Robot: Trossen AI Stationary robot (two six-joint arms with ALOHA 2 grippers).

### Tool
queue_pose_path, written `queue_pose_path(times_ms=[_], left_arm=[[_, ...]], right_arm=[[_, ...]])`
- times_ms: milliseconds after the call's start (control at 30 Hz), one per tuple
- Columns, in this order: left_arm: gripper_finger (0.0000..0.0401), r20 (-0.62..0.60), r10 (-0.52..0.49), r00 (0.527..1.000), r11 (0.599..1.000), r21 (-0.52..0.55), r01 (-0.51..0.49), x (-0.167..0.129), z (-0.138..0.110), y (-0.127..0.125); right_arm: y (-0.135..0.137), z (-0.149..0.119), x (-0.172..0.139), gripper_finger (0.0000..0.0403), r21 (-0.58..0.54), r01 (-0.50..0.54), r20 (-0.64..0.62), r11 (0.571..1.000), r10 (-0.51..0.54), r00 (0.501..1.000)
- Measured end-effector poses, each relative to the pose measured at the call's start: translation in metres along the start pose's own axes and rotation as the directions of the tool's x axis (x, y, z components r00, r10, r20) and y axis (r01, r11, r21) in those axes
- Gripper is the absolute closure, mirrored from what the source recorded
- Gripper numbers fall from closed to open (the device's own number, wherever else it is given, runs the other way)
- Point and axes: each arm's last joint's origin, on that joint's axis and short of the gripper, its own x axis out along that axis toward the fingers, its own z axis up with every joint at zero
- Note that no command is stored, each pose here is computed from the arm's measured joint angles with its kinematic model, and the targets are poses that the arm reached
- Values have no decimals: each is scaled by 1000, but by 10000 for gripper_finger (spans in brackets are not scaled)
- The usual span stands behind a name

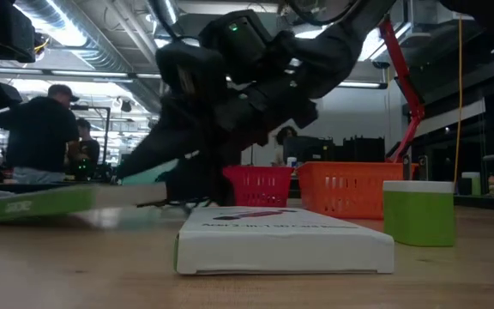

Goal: Pick and place items into bin
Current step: Put the left white card reader box into the blue bin

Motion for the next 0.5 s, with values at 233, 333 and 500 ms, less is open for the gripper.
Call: queue_pose_path(times_ms=[233,333,500], left_arm=[[399,-1,-1,1000,1000,-1,1,0,0,0],[399,2,0,1000,1000,-4,0,0,0,0],[399,2,0,1000,1000,-9,0,0,0,0]], right_arm=[[16,13,6,226,-31,-38,-111,999,34,993],[19,12,6,226,-37,-19,-153,999,13,988],[21,8,7,226,-46,-18,-164,999,10,986]])
